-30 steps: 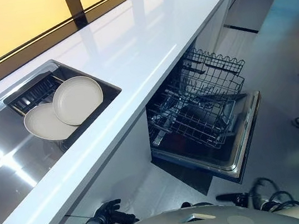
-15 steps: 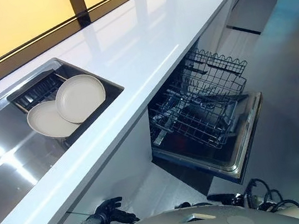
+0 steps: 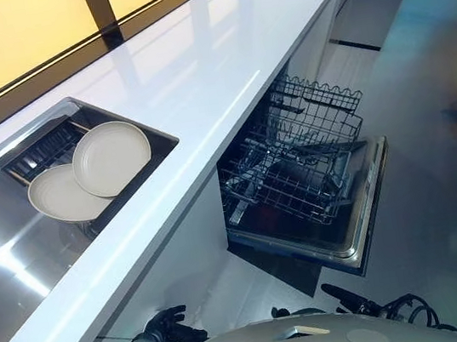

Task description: Pick up plates and place into dishwasher.

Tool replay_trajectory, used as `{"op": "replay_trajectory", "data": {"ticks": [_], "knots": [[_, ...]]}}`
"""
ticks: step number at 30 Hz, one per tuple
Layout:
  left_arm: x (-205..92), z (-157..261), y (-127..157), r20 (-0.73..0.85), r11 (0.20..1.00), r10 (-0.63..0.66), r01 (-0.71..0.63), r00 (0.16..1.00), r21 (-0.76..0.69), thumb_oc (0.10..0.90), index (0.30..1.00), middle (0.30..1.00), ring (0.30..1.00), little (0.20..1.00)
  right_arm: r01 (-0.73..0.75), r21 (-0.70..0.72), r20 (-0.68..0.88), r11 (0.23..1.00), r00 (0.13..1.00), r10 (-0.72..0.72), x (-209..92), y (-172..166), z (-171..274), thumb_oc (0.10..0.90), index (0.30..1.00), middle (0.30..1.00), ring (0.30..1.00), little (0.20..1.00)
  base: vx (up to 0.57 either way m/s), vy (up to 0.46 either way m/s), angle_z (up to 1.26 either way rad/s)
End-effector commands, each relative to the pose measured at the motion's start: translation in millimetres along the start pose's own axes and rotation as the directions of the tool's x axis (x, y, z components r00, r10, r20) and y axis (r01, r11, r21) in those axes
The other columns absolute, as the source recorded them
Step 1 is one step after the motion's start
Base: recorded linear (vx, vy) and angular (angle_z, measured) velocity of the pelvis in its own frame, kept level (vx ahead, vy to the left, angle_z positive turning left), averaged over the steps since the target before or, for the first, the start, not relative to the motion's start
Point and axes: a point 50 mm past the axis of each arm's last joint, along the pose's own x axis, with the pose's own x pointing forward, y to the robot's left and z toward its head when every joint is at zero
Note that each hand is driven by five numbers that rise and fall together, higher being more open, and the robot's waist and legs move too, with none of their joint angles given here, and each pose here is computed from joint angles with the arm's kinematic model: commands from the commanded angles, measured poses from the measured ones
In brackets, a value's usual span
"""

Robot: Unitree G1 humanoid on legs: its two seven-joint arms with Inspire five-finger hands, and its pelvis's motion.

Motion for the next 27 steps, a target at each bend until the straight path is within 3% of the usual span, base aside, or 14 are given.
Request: {"op": "replay_trajectory", "data": {"ticks": [1,3,6,11,13,14,17,18,20,22,24,25,26,27], "knots": [[2.3,12.9,2.5,0.066,0.995,0.045,-0.039,0.997,-0.090,0.800,0.900,0.900,0.900,0.900,0.308,0.263,0.098,0.914,0.934,-0.343,-4.3,-8.7,37.3,0.800,0.900,0.900,0.900,0.900,-0.02,0.003,-0.13],[1.8,11.2,2.0,0.070,0.995,0.047,-0.040,0.996,-0.092,0.800,0.900,0.900,0.900,0.900,0.485,0.483,0.161,0.729,0.770,-0.618,-16.2,-37.5,55.0,0.800,0.900,0.900,0.900,0.900,-0.01,0.000,-0.04],[1.2,7.5,-1.3,0.072,0.994,0.046,-0.038,0.996,-0.105,0.800,0.900,0.900,0.900,0.900,0.543,0.584,0.255,0.603,0.582,-0.772,-31.8,-53.7,75.4,0.800,0.900,0.900,0.900,0.900,-0.02,0.027,0.00],[-3.4,-5.1,0.4,0.086,0.993,0.050,-0.041,0.995,-0.112,0.800,0.900,0.900,0.900,0.900,0.425,0.619,0.562,0.660,0.347,-0.751,-67.2,-20.1,142.9,0.800,0.900,0.900,0.900,0.900,-0.04,0.037,-0.08],[-4.3,-5.9,1.9,0.091,0.993,0.052,-0.043,0.995,-0.107,0.800,0.900,0.900,0.900,0.900,0.327,0.619,0.668,0.714,0.260,-0.698,-90.4,-14.0,182.1,0.800,0.900,0.900,0.900,0.900,-0.03,0.023,-0.19],[-4.8,-6.0,2.8,0.093,0.994,0.052,-0.042,0.994,-0.103,0.800,0.900,0.900,0.900,0.900,0.241,0.567,0.776,0.788,0.163,-0.609,-113.3,-3.1,210.0,0.800,0.900,0.900,0.900,0.900,-0.01,0.029,-0.07],[-5.5,-6.7,3.7,0.096,0.995,0.048,-0.038,0.994,-0.096,0.800,0.900,0.900,0.900,0.900,0.151,0.463,0.878,0.873,0.052,-0.475,-141.7,15.2,235.7,0.800,0.900,0.900,0.900,0.900,-0.02,0.030,-0.04],[-6.9,-8.9,6.3,0.100,0.995,0.047,-0.037,0.994,-0.096,0.800,0.900,0.900,0.900,0.900,0.050,0.319,0.943,0.946,-0.113,-0.312,-184.7,39.1,258.4,0.800,0.900,0.900,0.900,0.900,-0.01,0.038,-0.05],[-7.6,-9.6,8.6,0.101,0.994,0.048,-0.038,0.994,-0.099,0.800,0.900,0.900,0.900,0.900,-0.030,0.184,0.963,0.982,-0.197,-0.186,-209.8,50.4,266.1,0.800,0.900,0.900,0.900,0.900,-0.01,0.029,-0.09],[-7.9,-9.9,9.3,0.101,0.994,0.046,-0.036,0.994,-0.105,0.800,0.900,0.900,0.900,0.900,-0.151,-0.099,0.959,0.983,-0.280,0.053,-243.8,71.1,271.2,0.800,0.900,0.900,0.900,0.900,0.00,0.025,-0.07],[-7.8,-10.3,9.3,0.098,0.993,0.051,-0.039,0.994,-0.115,0.800,0.900,0.900,0.900,0.900,-0.351,-0.409,0.898,0.842,-0.317,0.304,-260.8,93.3,267.5,0.800,0.900,0.900,0.900,0.900,0.00,0.006,-0.02],[-7.9,-10.7,9.7,0.097,0.992,0.053,-0.041,0.994,-0.118,0.800,0.900,0.900,0.900,0.900,-0.415,-0.470,0.876,0.779,-0.327,0.354,-263.1,97.2,266.7,0.800,0.900,0.900,0.900,0.900,0.03,0.005,-0.08],[-8.6,-13.7,11.5,0.087,0.991,0.058,-0.048,0.994,-0.122,0.800,0.900,0.900,0.900,0.900,-0.634,-0.656,0.733,0.409,-0.406,0.546,-276.2,126.1,253.0,0.800,0.900,0.900,0.900,0.900,0.03,0.000,-0.07],[-9.0,-15.5,12.5,0.082,0.992,0.059,-0.049,0.995,-0.119,0.800,0.900,0.900,0.900,0.900,-0.662,-0.714,0.634,0.228,-0.473,0.612,-282.9,137.6,244.1,0.800,0.900,0.900,0.900,0.900,0.04,-0.010,-0.09]]}}
